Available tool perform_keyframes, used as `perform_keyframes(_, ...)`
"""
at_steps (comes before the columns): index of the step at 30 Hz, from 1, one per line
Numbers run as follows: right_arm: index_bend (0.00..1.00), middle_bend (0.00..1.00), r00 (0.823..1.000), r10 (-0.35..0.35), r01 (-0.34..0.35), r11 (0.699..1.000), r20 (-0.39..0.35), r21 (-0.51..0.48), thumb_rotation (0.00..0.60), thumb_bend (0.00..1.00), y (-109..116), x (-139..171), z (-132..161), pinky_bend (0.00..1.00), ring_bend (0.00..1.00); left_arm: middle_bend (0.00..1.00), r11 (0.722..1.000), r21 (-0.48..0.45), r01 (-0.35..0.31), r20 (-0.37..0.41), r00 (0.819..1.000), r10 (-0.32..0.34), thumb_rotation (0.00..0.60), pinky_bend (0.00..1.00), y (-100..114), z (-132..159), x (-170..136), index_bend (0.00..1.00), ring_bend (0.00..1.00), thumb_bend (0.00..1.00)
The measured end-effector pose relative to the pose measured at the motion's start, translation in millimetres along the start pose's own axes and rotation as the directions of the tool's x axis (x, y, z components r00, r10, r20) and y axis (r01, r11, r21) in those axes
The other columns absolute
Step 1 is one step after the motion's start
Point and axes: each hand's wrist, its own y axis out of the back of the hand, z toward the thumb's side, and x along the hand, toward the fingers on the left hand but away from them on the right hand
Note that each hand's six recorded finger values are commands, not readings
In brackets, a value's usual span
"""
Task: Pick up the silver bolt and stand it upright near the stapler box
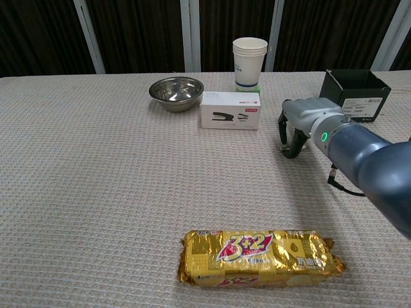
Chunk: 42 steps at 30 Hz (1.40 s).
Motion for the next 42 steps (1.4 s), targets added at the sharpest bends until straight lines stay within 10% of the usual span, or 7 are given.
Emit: perform_keyframes(42, 0.59, 0.00, 1.000, 0.005, -0.006, 0.992, -0.008, -0.123, 0.600, 0.36, 27, 2, -1, 0.00, 0.00, 0.00, 1.000, 0.000, -0.001, 0.002, 1.000, 0.001, 0.600, 0.03, 1, 0, -1, 0.04, 0.00, 0.04)
